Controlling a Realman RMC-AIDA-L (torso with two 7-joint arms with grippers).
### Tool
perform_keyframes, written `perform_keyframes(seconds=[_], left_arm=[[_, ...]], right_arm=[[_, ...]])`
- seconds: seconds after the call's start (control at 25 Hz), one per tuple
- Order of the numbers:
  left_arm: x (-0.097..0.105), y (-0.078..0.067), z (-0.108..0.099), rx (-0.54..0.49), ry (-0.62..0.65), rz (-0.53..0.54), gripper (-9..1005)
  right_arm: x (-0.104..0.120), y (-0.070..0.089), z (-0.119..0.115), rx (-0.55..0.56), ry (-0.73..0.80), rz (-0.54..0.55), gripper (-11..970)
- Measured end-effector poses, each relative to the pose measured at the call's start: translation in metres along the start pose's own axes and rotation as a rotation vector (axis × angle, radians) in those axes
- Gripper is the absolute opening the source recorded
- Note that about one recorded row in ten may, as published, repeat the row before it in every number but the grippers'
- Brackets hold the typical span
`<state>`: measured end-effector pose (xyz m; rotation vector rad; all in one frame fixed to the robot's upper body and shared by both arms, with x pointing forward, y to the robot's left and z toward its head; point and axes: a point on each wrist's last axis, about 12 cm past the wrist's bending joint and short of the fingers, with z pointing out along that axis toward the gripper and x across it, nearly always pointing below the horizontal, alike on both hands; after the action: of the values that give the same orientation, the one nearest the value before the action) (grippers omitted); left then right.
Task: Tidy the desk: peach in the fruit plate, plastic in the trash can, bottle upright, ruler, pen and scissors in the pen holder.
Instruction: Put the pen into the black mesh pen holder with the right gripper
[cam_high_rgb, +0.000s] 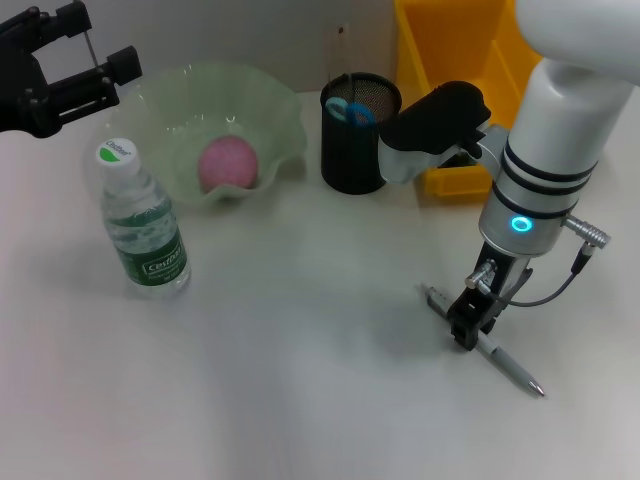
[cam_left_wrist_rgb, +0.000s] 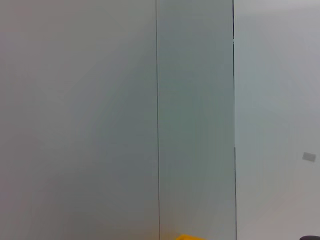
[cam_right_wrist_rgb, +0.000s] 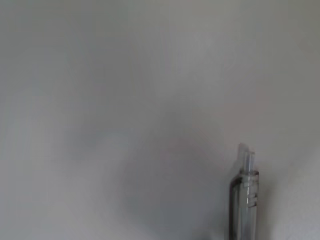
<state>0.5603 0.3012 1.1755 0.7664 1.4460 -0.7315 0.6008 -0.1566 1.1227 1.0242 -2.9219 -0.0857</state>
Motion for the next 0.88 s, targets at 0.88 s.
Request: perform_keyframes(seconds=[0.88], left_arm=[[-0.0001, -0.0001, -0.0004, -0.001, -0.005, -0.002, 806]], right_arm=[[0.0006, -0.0001, 0.001, -0.002, 0.005, 0.003, 204]])
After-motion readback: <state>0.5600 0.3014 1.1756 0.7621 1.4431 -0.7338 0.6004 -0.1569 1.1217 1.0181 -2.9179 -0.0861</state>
